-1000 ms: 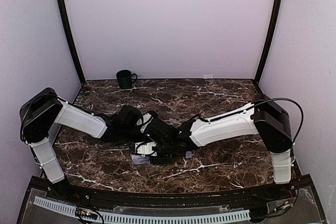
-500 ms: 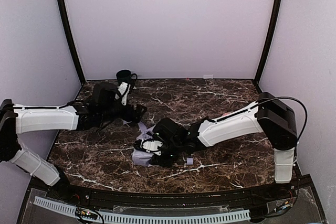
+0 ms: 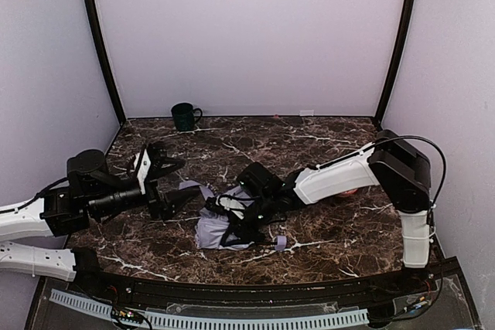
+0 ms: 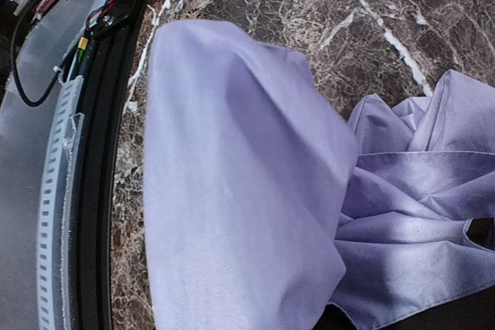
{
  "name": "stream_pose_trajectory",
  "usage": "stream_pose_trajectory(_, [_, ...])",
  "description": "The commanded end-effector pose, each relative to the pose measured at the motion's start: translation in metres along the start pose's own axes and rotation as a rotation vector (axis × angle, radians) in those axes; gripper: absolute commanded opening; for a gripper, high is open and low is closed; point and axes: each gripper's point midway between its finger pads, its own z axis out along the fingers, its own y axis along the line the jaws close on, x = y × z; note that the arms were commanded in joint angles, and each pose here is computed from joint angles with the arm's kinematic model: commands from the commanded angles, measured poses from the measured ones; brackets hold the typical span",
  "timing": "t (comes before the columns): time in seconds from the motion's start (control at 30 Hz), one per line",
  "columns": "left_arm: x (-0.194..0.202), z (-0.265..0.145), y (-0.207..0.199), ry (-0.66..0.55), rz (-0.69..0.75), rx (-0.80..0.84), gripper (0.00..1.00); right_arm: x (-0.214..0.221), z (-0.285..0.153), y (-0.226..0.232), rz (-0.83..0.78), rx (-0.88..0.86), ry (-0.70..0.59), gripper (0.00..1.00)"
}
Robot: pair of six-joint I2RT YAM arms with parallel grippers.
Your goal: Put away the umbrella
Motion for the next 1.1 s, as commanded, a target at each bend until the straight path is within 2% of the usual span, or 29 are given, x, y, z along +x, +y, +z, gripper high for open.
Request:
stream_pose_trajectory(0.0, [0.049, -0.003, -0.062, 0.142, 0.285, 0.242, 0.77, 0.107, 0.017, 0.015, 0.381, -0.170, 0.290, 0.21])
stream_pose_trajectory(0.17, [0.115, 0.009, -0.090, 0.345, 0.620, 0.341, 0.77, 0.112, 0.020, 0.015, 0.463, -0.229, 0.315, 0.20])
stream_pose_trajectory(0.3, [0.140, 0.024, -0.097, 0.422, 0.695, 0.379, 0.82, 0.119, 0.020, 0.025, 0.502, -0.297, 0.345, 0.18])
stream_pose_trajectory(0.43, [0.165, 0.032, -0.103, 0.473, 0.692, 0.405, 0.88, 0.123, 0.016, 0.032, 0.518, -0.324, 0.365, 0.18])
stream_pose_trajectory(0.57, [0.191, 0.033, -0.102, 0.574, 0.658, 0.399, 0.90, 0.122, 0.016, 0.034, 0.531, -0.335, 0.364, 0.18])
stream_pose_trajectory(0.77, [0.224, 0.026, -0.103, 0.726, 0.569, 0.400, 0.82, 0.120, 0.016, 0.025, 0.565, -0.314, 0.361, 0.19])
stream_pose_trajectory(0.93, [0.256, 0.020, -0.107, 0.845, 0.547, 0.430, 0.80, 0.105, 0.013, 0.016, 0.582, -0.294, 0.294, 0.27])
stream_pose_trajectory(1.07, [0.288, 0.007, -0.115, 0.990, 0.517, 0.504, 0.73, 0.087, 0.003, 0.007, 0.581, -0.237, 0.212, 0.44])
